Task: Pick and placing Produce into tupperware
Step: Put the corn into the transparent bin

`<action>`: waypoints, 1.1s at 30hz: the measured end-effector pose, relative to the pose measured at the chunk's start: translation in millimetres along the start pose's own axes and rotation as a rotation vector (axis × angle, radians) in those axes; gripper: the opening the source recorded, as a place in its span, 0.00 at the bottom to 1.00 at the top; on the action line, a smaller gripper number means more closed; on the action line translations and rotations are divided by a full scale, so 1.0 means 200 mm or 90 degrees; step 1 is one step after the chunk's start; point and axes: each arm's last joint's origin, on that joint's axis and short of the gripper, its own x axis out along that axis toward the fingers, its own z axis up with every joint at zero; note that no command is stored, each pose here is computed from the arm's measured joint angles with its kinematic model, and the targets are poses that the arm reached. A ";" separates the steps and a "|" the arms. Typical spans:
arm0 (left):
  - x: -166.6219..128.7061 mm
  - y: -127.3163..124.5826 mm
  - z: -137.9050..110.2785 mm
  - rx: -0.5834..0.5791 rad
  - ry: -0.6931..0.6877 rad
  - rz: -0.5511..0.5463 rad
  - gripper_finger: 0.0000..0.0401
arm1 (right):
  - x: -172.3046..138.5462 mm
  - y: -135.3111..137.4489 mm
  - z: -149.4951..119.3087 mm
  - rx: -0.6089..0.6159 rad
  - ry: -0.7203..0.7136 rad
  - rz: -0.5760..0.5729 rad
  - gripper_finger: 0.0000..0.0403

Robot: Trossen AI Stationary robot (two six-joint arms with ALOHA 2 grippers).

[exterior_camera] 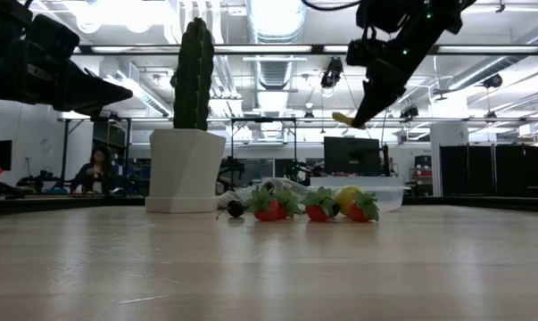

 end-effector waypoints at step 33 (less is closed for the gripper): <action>0.00 0.00 0.00 0.000 0.000 0.000 0.00 | 0.45 -0.31 -0.16 0.092 0.201 -0.036 0.02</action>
